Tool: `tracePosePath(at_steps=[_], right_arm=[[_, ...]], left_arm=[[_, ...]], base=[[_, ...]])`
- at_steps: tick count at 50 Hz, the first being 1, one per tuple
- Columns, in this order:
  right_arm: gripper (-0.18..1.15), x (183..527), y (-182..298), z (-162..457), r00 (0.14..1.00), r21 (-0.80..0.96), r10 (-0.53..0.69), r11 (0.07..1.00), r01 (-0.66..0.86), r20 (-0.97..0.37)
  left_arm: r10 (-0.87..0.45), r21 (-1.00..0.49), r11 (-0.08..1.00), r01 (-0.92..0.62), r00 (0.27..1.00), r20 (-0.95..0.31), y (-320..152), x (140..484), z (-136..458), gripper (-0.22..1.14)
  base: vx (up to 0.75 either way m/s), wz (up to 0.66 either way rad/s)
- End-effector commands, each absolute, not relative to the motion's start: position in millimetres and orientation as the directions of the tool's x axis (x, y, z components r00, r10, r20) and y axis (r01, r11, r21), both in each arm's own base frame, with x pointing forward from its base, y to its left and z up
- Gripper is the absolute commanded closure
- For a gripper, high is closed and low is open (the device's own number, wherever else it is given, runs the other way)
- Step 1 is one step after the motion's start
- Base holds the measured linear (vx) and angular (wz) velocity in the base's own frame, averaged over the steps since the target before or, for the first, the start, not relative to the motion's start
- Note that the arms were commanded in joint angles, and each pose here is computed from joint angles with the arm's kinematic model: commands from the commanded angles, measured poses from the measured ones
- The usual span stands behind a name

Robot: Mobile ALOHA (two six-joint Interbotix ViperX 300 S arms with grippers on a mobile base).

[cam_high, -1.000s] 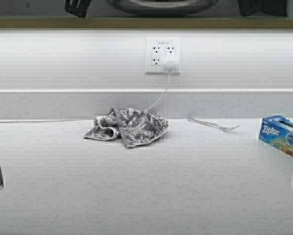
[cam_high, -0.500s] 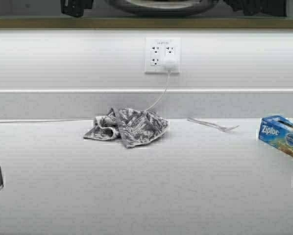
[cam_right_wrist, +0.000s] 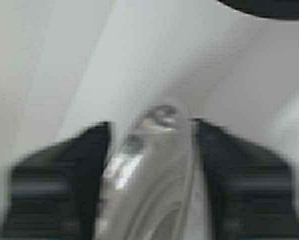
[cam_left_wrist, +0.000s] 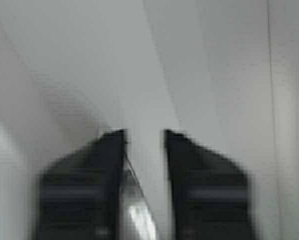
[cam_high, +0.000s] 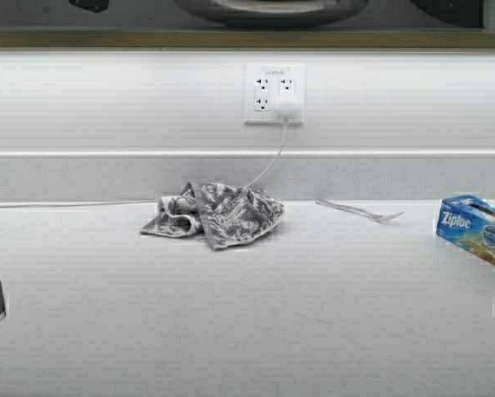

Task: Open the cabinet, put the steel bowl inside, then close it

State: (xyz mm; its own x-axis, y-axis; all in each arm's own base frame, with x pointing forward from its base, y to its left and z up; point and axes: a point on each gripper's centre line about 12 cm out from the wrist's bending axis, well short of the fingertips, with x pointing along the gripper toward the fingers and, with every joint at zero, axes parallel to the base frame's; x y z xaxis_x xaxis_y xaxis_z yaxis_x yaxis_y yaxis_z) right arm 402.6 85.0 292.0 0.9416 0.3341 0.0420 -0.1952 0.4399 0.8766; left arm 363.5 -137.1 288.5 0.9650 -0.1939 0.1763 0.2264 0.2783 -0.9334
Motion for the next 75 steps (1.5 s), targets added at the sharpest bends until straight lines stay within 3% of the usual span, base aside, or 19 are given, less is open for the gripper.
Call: tracePosePath(at_steps=[1, 3, 5, 8, 12, 24, 42, 75], right_arm=[[0.86, 378.7, 83.4, 316.6, 0.933, 0.833, 0.347, 0.484, -0.267, 0.098], [1.04, 370.3, 84.8, 315.8, 0.930, 0.810, 0.356, 0.517, -0.278, 0.092], [1.08, 363.8, 86.1, 314.8, 0.930, 0.781, 0.359, 0.557, -0.281, 0.079], [0.97, 354.8, 91.1, 314.0, 0.930, 0.731, 0.365, 0.623, -0.280, 0.045], [0.82, 342.0, 102.6, 310.4, 0.924, 0.617, 0.381, 0.732, -0.287, -0.022], [0.89, 295.4, 130.3, 293.1, 0.882, 0.340, 0.426, 0.875, -0.345, -0.202], [0.89, 276.0, 119.3, 285.3, 0.877, 0.260, 0.392, 0.909, -0.324, -0.277], [0.89, 280.0, 117.9, 281.5, 0.869, 0.201, 0.363, 0.929, -0.310, -0.338]], left_arm=[[-0.213, -0.907, 0.343, 0.246, 0.960, 0.180, -132.2, 343.3, 297.6, 1.09], [-0.226, -0.887, 0.390, 0.249, 0.959, 0.170, -133.8, 337.1, 295.9, 1.03], [-0.237, -0.858, 0.444, 0.259, 0.957, 0.167, -135.5, 331.5, 296.2, 0.91], [-0.258, -0.803, 0.527, 0.277, 0.953, 0.159, -139.7, 323.9, 295.7, 0.80], [-0.298, -0.721, 0.624, 0.302, 0.945, 0.137, -148.1, 311.6, 296.7, 0.84], [-0.378, -0.476, 0.825, 0.304, 0.923, -0.066, -153.8, 279.1, 280.8, 0.86], [-0.367, -0.372, 0.882, 0.289, 0.917, -0.159, -132.3, 246.9, 266.0, 0.86], [-0.350, -0.307, 0.912, 0.273, 0.908, -0.233, -122.5, 264.4, 268.6, 0.87]], base=[[0.00, 0.00], [0.00, 0.00], [0.00, 0.00], [0.00, 0.00], [0.00, 0.00], [-0.03, -0.02], [-0.12, -0.06], [-0.22, -0.04]])
